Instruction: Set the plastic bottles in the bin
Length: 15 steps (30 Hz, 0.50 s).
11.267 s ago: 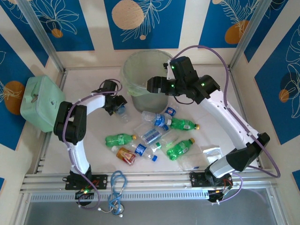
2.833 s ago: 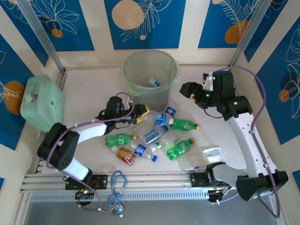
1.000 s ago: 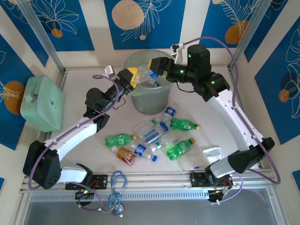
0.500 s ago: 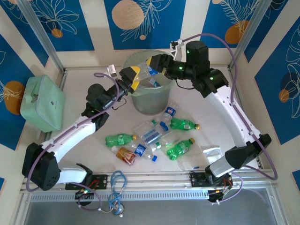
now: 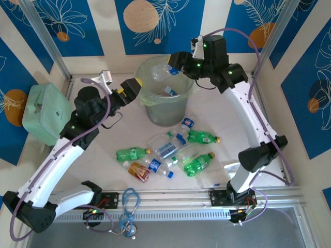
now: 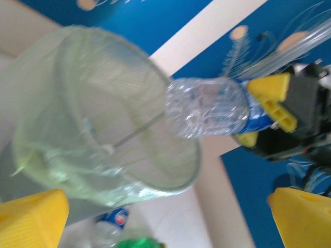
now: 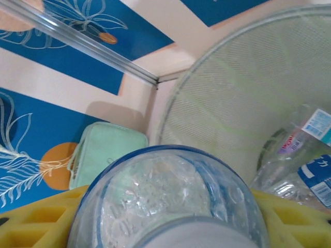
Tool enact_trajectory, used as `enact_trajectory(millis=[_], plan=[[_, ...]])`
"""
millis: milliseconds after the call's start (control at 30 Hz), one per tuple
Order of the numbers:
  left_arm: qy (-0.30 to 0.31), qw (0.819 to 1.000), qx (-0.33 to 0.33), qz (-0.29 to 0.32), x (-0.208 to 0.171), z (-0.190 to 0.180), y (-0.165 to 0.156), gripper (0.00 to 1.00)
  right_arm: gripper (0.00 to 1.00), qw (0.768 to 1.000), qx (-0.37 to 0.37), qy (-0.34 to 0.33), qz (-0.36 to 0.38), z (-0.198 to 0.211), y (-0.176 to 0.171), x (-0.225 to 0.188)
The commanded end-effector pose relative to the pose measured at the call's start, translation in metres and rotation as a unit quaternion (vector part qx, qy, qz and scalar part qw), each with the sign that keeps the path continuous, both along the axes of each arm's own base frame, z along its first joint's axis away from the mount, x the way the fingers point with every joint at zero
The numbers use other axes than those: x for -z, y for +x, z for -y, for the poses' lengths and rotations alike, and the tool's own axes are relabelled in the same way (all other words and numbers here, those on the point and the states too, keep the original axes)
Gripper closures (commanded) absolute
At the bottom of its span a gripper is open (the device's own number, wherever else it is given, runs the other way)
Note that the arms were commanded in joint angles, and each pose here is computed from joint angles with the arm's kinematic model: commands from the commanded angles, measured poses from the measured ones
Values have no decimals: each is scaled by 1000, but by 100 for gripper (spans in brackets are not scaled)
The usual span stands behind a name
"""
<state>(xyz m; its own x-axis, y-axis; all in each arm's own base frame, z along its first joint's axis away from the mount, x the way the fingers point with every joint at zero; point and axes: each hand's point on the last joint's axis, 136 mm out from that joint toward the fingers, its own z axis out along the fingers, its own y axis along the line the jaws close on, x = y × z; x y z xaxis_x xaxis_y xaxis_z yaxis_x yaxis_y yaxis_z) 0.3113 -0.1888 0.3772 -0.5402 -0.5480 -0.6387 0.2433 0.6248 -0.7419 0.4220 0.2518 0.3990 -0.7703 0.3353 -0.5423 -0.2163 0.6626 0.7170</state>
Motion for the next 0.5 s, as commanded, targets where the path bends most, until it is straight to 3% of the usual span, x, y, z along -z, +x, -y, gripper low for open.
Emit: enact_trajectory(millis=[0,467], plan=[[61,996,-18,-55,43,-13,-2,1,39,1000,2,-16,-26,3,4,16],[92,988,-29,-121,87,-25,-11,5,32,996,13,-55,-71,-3,25,60]])
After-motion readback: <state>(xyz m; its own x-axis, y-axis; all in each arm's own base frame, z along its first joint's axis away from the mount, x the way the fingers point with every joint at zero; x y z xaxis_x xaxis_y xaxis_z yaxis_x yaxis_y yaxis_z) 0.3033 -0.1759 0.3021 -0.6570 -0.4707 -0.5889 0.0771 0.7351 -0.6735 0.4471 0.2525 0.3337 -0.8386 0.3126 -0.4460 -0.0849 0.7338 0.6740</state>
